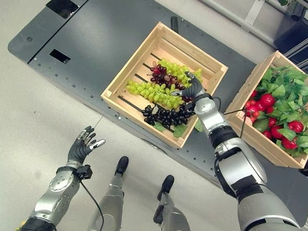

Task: Pick up the fruits from the basket on one side to the basket on the other side

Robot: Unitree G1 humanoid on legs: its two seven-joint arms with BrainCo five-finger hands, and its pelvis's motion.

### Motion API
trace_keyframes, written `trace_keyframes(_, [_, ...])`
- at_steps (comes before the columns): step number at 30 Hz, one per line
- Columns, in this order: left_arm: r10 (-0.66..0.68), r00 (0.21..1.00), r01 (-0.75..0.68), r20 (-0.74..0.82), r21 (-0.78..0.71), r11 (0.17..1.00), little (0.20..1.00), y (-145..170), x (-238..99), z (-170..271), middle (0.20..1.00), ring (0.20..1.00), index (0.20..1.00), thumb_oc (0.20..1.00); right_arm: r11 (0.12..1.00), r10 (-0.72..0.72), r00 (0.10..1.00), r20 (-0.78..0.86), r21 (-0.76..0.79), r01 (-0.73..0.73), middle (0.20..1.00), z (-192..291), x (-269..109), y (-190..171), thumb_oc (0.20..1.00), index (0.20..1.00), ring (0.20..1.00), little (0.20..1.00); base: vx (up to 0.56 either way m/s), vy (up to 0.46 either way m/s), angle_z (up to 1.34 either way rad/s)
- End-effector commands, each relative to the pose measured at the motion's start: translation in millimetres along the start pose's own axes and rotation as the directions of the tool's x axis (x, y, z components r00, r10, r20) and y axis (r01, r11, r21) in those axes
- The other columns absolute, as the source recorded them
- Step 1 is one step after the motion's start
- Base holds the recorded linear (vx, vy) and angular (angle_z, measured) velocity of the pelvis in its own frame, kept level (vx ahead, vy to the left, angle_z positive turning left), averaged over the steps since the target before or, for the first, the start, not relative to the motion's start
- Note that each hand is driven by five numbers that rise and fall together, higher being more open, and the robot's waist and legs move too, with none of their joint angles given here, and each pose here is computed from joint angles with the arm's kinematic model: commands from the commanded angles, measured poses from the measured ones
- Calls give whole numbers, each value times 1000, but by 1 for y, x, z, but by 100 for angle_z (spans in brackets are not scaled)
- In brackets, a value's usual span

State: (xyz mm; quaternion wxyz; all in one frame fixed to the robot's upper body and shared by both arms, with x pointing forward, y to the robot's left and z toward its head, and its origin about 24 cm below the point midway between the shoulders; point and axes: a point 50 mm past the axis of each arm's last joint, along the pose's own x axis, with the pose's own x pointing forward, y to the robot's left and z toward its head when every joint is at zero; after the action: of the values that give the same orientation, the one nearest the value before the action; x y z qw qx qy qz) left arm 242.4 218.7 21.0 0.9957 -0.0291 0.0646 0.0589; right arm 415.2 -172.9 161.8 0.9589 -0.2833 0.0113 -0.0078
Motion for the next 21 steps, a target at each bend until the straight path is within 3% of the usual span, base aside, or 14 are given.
trace_keyframes(1, [-83, 984, 88, 159, -21, 996, 1000, -15, -3, 30, 1000, 1000, 1000, 1000, 991, -129, 991, 36, -37, 130, 1000, 11, 3, -47, 1000, 1000, 1000, 1000, -8, 34, 3])
trace_keyframes(14, [-177, 947, 195, 268, -43, 980, 1000, -46, 3, 56, 1000, 1000, 1000, 1000, 953, -245, 956, -164, -224, 205, 1000, -28, -2, -83, 1000, 1000, 1000, 1000, 1, 25, 5])
trace_keyframes(21, [-212, 927, 237, 309, -45, 970, 1000, -61, 8, 66, 1000, 1000, 1000, 1000, 952, -244, 945, -217, -240, 191, 1000, -47, -6, -80, 1000, 1000, 1000, 1000, 6, 20, 4])
